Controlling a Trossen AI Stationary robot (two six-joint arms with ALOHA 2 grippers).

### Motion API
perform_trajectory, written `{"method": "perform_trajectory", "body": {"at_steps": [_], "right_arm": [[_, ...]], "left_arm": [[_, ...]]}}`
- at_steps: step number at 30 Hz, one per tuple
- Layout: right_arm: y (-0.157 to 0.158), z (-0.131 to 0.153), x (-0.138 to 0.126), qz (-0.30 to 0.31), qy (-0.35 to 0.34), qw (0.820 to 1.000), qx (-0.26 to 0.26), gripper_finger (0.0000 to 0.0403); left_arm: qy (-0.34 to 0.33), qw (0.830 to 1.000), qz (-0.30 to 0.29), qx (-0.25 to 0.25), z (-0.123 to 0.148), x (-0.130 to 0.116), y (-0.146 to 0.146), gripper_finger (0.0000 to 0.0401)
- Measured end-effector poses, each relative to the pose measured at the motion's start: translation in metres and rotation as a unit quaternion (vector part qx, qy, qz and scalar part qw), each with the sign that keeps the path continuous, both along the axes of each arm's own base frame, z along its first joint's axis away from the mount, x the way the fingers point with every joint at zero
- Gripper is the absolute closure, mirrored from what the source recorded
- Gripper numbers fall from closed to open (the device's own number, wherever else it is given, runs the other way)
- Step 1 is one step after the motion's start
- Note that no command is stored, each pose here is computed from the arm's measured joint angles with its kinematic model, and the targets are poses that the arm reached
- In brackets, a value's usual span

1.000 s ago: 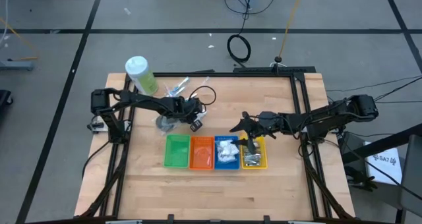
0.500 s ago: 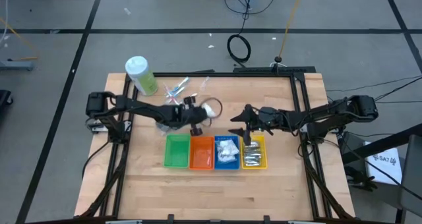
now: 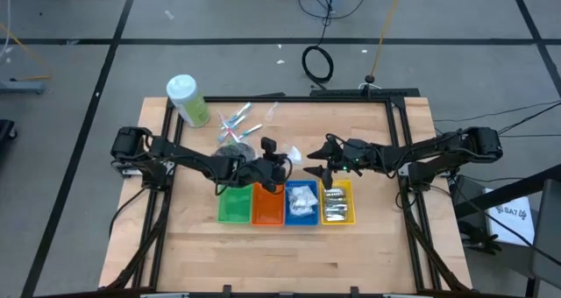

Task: Pick & Place Travel size toiletries
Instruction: Put the cotton pack into the blue basket

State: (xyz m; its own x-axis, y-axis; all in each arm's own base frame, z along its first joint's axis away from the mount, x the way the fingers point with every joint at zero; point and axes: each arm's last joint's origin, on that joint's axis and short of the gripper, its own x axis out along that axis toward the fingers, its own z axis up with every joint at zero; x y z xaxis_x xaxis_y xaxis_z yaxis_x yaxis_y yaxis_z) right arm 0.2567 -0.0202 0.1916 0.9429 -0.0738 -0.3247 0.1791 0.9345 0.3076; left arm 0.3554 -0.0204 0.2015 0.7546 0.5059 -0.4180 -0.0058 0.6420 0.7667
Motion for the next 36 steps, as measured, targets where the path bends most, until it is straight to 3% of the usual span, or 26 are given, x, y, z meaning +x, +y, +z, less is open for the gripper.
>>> {"method": "perform_trajectory", "body": {"at_steps": [10, 18, 24, 33, 36], "right_arm": [[0.001, 0.003, 0.001, 0.003, -0.014, 1.000, -0.002, 0.0161], [0.009, 0.009, 0.003, 0.032, -0.048, 0.997, -0.045, 0.0173], [0.010, 0.009, 0.003, 0.036, -0.048, 0.997, -0.054, 0.0235], [0.009, 0.009, 0.003, 0.040, -0.047, 0.995, -0.073, 0.0382], [0.009, 0.009, 0.003, 0.043, -0.045, 0.995, -0.081, 0.0386]], "left_arm": [[-0.019, 0.999, -0.030, -0.023, 0.016, 0.007, -0.017, 0.0394], [-0.028, 0.997, -0.046, -0.050, 0.016, 0.008, -0.017, 0.0392], [-0.032, 0.997, -0.047, -0.058, 0.016, 0.008, -0.017, 0.0381], [-0.039, 0.996, -0.041, -0.068, 0.016, 0.008, -0.017, 0.0372], [-0.039, 0.996, -0.042, -0.068, 0.016, 0.008, -0.018, 0.0371]]}}
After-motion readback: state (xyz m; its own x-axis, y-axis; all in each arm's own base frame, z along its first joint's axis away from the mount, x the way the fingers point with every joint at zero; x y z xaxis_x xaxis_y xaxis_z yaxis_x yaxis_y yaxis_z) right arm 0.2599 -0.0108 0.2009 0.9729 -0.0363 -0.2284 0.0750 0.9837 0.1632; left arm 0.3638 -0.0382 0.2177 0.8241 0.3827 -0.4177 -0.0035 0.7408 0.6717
